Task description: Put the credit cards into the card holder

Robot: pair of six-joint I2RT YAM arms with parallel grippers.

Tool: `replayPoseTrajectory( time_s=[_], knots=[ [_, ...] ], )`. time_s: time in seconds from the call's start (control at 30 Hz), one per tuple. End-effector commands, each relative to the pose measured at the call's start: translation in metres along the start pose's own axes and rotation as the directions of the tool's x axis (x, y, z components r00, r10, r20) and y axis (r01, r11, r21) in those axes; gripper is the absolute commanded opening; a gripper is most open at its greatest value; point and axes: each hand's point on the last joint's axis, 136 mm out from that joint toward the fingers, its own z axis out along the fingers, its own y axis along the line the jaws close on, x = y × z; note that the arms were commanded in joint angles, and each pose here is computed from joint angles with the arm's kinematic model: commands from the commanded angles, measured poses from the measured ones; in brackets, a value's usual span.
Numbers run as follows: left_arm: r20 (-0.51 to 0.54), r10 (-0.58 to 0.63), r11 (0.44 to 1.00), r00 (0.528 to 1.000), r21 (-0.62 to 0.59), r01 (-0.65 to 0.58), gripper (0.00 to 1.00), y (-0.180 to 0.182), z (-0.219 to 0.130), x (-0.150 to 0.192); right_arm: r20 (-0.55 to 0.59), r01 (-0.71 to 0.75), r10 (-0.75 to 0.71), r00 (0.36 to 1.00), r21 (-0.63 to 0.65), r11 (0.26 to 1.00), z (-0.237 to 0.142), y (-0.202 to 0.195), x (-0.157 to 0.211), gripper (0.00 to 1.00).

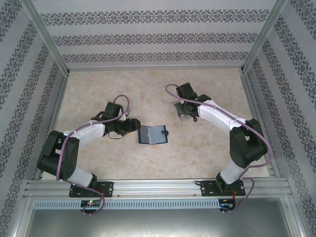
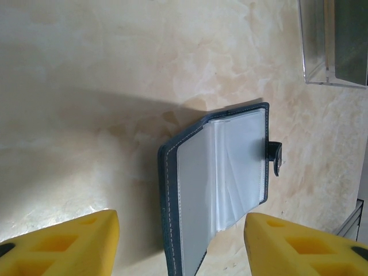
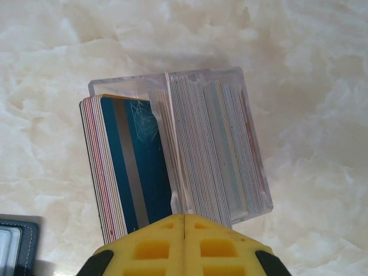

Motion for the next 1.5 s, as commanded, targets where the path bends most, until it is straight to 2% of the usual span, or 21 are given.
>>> replayPoseTrajectory(
  time_s=[0.0, 0.23, 0.5, 0.7, 0.93, 1.17, 1.47],
  knots=[
    [0.036, 0.011, 0.999, 0.999, 0.035, -0.012, 0.60, -0.011, -0.005, -0.012, 0.009, -0.034, 0.034, 0.999, -0.030, 0.999, -0.004, 0.003, -0.004, 0.00],
    [0.074, 0.039, 0.991, 0.996, 0.127, -0.048, 0.60, -0.038, -0.012, -0.025, 0.087, -0.073, 0.080, 0.993, -0.082, 0.994, -0.032, 0.002, -0.018, 0.00],
    [0.095, 0.073, 0.965, 0.993, 0.245, -0.094, 0.60, -0.073, -0.012, -0.037, 0.061, -0.149, 0.159, 0.985, -0.150, 0.978, -0.025, -0.002, -0.015, 0.00],
    [0.095, 0.099, 0.933, 0.990, 0.338, -0.126, 0.60, -0.103, -0.006, -0.038, 0.051, -0.202, 0.223, 0.973, -0.268, 0.942, -0.042, 0.010, -0.016, 0.00],
    [0.085, 0.107, 0.873, 0.991, 0.468, -0.135, 0.62, -0.135, -0.010, -0.045, 0.042, -0.230, 0.279, 0.959, -0.456, 0.860, -0.074, 0.033, -0.010, 0.00],
    [0.088, 0.125, 0.834, 0.988, 0.530, -0.153, 0.62, -0.158, -0.014, -0.053, -0.032, -0.277, 0.346, 0.938, -0.669, 0.690, -0.104, 0.061, -0.009, 0.00],
    [0.072, 0.107, 0.821, 0.992, 0.557, -0.130, 0.58, -0.163, -0.007, -0.054, -0.110, -0.296, 0.350, 0.930, -0.788, 0.540, -0.122, 0.085, -0.009, 0.00]
  ],
)
